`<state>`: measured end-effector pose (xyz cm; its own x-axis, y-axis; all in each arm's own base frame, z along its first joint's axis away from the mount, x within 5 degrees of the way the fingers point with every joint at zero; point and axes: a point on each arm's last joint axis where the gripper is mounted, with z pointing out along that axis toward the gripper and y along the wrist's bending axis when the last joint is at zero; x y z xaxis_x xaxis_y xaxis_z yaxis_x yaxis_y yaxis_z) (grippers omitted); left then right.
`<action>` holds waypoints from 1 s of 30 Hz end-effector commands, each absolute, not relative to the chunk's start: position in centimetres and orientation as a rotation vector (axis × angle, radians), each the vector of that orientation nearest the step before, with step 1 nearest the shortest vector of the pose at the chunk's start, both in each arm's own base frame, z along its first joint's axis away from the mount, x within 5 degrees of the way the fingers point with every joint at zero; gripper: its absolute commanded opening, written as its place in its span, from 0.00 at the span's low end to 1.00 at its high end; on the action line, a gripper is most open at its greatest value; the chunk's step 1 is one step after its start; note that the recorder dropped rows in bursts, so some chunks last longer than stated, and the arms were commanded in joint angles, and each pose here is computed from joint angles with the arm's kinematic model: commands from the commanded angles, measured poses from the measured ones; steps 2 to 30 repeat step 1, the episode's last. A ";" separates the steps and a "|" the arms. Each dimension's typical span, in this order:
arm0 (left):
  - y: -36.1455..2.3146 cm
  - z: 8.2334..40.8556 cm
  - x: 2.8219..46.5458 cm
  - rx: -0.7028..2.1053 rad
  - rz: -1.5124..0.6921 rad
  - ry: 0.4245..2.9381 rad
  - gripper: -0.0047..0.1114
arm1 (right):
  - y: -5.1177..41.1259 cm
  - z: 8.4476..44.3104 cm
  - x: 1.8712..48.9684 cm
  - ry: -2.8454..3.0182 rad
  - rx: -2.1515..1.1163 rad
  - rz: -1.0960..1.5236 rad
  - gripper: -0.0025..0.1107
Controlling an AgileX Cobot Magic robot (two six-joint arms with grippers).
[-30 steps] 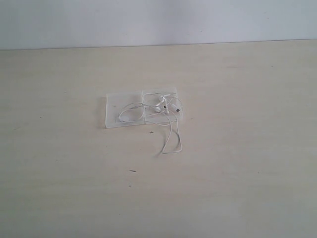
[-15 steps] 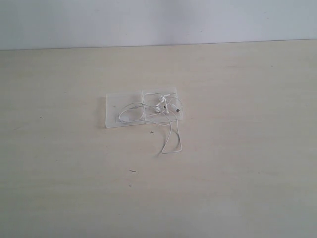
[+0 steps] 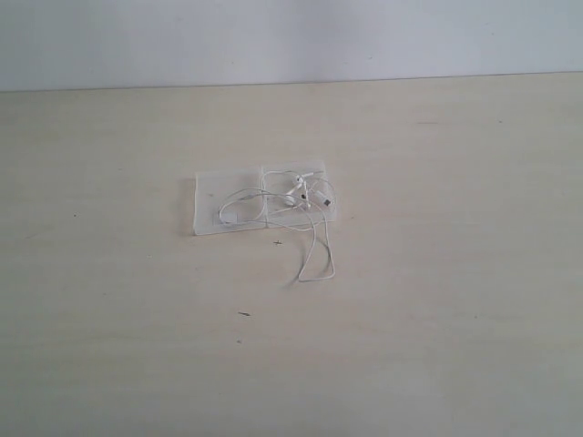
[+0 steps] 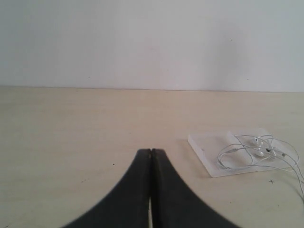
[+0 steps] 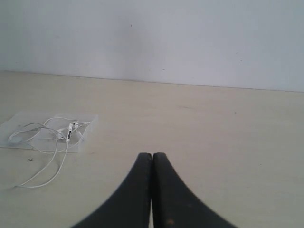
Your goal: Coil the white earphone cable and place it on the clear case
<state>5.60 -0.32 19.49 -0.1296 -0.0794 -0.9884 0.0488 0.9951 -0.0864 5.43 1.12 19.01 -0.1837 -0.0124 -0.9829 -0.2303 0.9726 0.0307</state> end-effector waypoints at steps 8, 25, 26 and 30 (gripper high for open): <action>-0.4 19.5 5.6 -0.019 -0.116 1.691 0.04 | 1.1 19.0 5.4 1.738 -0.186 0.185 0.02; -0.4 19.5 5.6 -0.019 -0.116 1.691 0.04 | 1.1 19.0 5.4 1.738 -0.186 0.185 0.02; -0.4 19.5 5.6 -0.019 -0.116 1.691 0.04 | 1.1 19.0 5.4 1.738 -0.186 0.185 0.02; -0.4 19.5 5.6 -0.019 -0.116 1.691 0.04 | 1.1 19.0 5.4 1.738 -0.186 0.185 0.02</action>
